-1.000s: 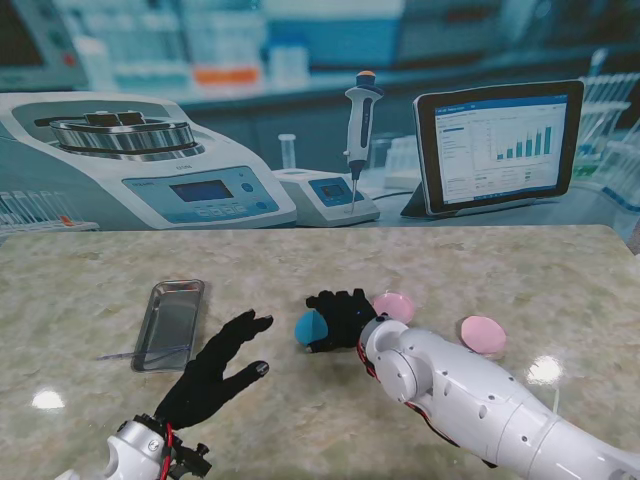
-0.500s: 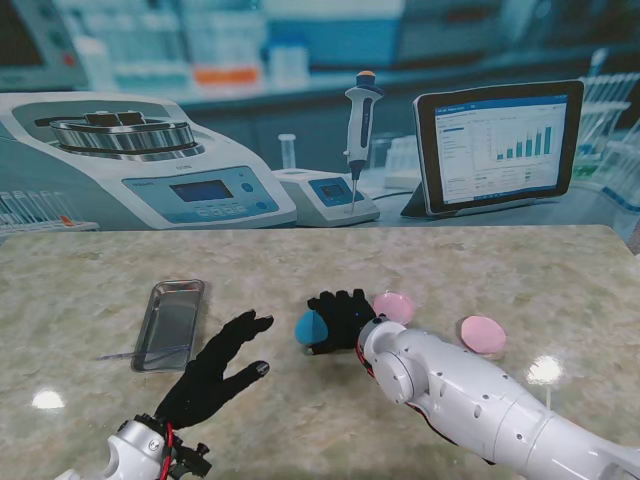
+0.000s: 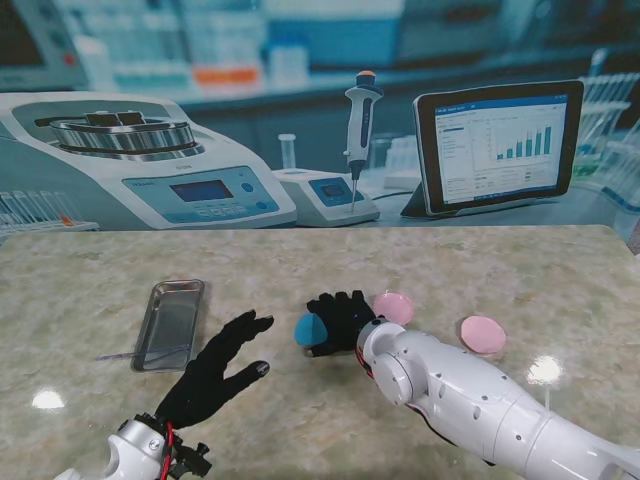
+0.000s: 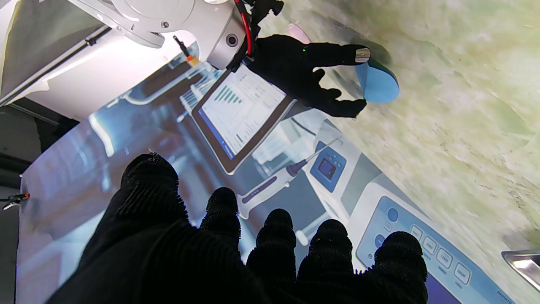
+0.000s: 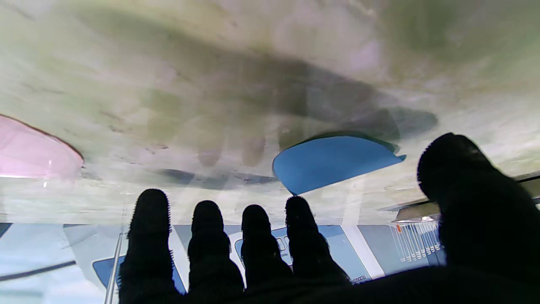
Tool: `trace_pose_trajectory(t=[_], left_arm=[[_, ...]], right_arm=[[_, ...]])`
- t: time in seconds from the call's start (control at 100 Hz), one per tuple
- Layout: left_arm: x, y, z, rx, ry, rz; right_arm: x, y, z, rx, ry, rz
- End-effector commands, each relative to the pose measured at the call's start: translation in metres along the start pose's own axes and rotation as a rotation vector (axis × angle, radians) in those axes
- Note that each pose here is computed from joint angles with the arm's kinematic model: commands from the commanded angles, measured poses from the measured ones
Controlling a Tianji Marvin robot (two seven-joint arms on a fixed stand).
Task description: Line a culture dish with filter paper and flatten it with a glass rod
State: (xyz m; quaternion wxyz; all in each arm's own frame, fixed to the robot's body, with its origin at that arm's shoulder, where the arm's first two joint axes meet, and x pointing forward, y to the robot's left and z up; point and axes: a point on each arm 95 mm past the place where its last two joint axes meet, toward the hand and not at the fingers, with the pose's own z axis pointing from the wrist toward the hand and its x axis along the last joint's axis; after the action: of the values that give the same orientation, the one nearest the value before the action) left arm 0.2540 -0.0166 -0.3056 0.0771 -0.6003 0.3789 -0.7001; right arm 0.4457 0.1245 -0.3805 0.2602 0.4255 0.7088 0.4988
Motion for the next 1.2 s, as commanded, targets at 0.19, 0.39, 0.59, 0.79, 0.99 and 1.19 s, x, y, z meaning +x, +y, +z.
trace_pose_trajectory(t=[0.19,0.39,0.59,0.79,0.99,1.19], left_arm=[[-0.002,0.002,-0.001,-0.01,-0.008,-0.002],[-0.003,0.002,-0.001,-0.012,-0.01,-0.001],[-0.004,0.001,-0.001,-0.01,-0.013,-0.002],[-0.006,0.001,-0.001,-0.008,-0.016,-0.002],[-0.006,0.001,-0.001,-0.009,-0.017,-0.002],[-0.007,0.001,-0.001,-0.009,-0.017,-0.001]], right_arm=[[0.004,-0.003,0.001,0.018,0.008,-0.01],[0.006,-0.004,0.003,0.017,0.009,-0.02],[0.009,-0.006,0.006,0.013,0.011,-0.033],[0.008,-0.007,0.008,-0.005,0.015,-0.036],[0.007,-0.007,0.01,-0.03,0.023,-0.024],[0.008,-0.007,0.011,-0.053,0.025,-0.011]])
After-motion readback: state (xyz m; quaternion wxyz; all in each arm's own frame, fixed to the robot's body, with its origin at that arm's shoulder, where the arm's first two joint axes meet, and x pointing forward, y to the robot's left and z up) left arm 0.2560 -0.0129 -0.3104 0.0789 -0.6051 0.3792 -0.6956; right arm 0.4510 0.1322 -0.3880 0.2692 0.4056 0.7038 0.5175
